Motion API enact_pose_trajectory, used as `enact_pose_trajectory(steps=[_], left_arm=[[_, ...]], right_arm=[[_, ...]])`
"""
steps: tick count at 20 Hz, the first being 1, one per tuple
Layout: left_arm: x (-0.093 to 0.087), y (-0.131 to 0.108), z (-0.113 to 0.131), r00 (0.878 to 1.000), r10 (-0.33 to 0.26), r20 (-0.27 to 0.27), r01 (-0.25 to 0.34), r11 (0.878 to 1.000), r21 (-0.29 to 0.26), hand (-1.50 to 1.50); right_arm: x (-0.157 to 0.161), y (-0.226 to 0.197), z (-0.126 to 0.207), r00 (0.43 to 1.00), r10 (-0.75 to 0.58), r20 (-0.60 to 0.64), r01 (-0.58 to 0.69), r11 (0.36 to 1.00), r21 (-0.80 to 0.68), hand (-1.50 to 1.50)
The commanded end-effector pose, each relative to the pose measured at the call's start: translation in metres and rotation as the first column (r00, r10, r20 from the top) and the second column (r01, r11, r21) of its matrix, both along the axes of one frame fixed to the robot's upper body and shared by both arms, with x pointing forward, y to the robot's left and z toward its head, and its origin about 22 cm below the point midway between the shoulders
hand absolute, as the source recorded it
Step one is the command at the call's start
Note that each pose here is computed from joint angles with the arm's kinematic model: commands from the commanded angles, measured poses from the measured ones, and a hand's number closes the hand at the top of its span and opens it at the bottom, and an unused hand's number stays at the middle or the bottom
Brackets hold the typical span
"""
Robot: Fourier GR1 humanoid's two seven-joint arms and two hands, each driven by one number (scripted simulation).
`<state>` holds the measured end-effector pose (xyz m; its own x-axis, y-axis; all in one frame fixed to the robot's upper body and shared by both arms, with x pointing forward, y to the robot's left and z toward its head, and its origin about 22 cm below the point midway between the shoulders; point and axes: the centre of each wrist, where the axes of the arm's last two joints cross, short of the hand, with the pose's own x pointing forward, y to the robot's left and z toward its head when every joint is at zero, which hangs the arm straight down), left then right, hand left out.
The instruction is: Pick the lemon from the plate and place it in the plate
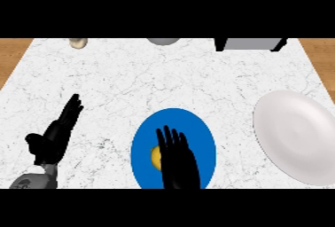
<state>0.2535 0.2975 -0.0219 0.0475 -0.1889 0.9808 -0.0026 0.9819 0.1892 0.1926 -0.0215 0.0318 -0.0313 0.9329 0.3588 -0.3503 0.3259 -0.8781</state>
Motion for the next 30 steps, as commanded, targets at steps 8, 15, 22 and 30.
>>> enact_pose_trajectory(steps=[8,15,22,30], left_arm=[[0.000,0.007,-0.003,1.000,0.001,0.001,-0.001,1.000,-0.007,0.00],[-0.001,-0.003,0.003,1.000,-0.005,-0.018,0.005,1.000,-0.016,0.00],[0.009,0.010,-0.015,1.000,-0.003,-0.017,0.003,1.000,-0.004,0.00],[-0.024,0.041,-0.011,0.989,0.143,-0.030,-0.143,0.990,0.009,0.00]], right_arm=[[0.035,0.008,-0.027,0.998,-0.064,-0.002,0.063,0.995,-0.072,-1.50],[0.017,-0.005,-0.056,0.995,0.085,-0.045,-0.087,0.996,-0.037,1.50],[0.031,0.004,-0.054,0.990,0.139,0.039,-0.137,0.990,-0.036,1.50],[0.035,-0.283,-0.057,0.927,-0.345,0.148,0.372,0.901,-0.225,1.50]])
